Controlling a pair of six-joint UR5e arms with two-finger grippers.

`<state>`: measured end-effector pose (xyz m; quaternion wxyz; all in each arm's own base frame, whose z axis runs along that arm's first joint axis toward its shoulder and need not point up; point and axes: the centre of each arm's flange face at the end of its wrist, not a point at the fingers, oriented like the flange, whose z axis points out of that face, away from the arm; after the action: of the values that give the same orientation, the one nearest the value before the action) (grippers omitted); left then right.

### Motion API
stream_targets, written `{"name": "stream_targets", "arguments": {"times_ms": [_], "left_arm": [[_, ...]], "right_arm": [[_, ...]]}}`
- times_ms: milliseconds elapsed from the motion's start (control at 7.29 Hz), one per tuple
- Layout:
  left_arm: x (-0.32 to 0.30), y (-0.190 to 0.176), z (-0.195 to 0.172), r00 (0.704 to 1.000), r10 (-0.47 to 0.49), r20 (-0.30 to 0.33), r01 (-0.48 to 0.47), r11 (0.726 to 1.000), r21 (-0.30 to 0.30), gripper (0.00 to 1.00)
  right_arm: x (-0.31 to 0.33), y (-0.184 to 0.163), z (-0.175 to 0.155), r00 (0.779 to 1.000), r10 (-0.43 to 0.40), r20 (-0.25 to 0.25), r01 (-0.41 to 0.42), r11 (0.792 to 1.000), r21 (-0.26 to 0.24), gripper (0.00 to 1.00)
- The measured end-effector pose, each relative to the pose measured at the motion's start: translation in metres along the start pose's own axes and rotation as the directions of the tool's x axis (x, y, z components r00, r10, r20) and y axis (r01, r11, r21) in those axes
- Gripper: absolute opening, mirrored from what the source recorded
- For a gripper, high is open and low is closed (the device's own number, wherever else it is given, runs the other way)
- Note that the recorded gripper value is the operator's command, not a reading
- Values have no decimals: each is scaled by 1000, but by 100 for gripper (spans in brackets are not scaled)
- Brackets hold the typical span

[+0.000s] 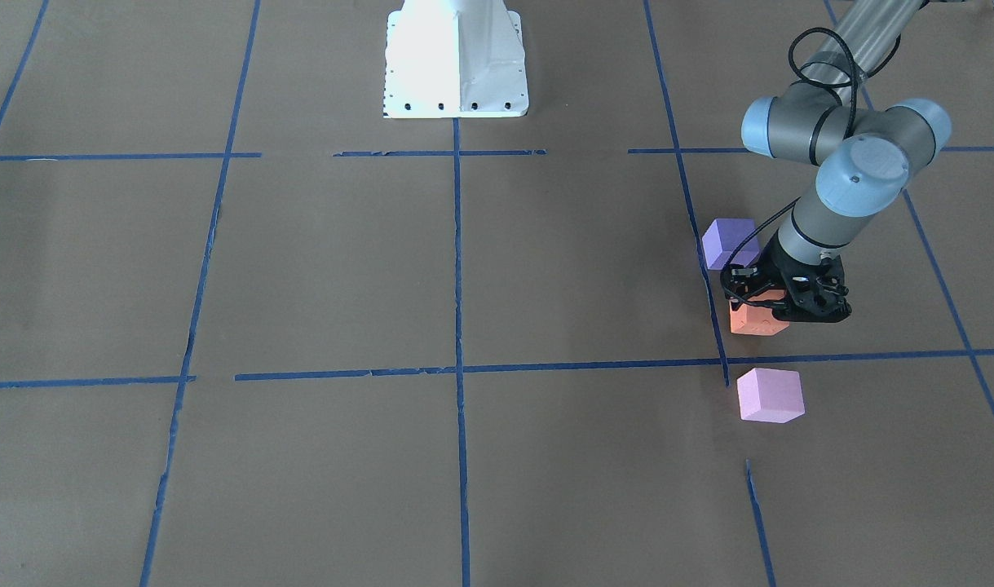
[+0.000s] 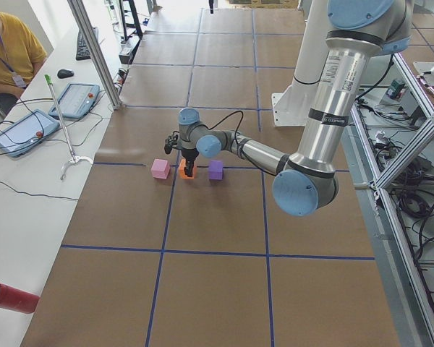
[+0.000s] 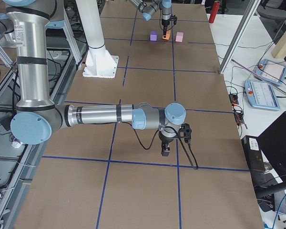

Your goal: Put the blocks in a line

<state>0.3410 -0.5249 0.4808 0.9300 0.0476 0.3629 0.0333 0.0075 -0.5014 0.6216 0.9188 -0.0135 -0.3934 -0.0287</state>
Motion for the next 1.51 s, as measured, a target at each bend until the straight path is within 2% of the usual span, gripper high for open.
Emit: {"name": "stream_targets", "arguments": {"times_ms": [137, 549, 824, 1098, 1235, 1373, 1510], "left_arm": [[3, 1, 0, 1000, 2, -9, -3, 1000, -6, 100], [-1, 1, -4, 1000, -7, -26, 7, 1000, -17, 100], [-42, -25, -46, 999, 11, -37, -10, 1000, 23, 100], [-140, -61, -126, 995, 96, 37, -99, 993, 71, 100], [-205, -68, -163, 985, 152, 75, -157, 985, 67, 100], [-270, -60, -181, 978, 188, 94, -192, 981, 41, 100], [-331, -38, -182, 978, 184, 100, -186, 982, 10, 100]], "right_arm": [[0, 0, 0, 1000, 0, 0, 0, 1000, 0, 100], [0, 0, 0, 1000, -1, 0, 1, 1000, 0, 100], [0, 0, 0, 1000, -1, 0, 1, 1000, 1, 100], [0, 0, 0, 1000, -1, 0, 1, 1000, 1, 100], [0, 0, 0, 1000, 0, 0, 0, 1000, 0, 100], [0, 0, 0, 1000, 0, 0, 0, 1000, 0, 100], [0, 0, 0, 1000, 0, 0, 0, 1000, 0, 100]]}}
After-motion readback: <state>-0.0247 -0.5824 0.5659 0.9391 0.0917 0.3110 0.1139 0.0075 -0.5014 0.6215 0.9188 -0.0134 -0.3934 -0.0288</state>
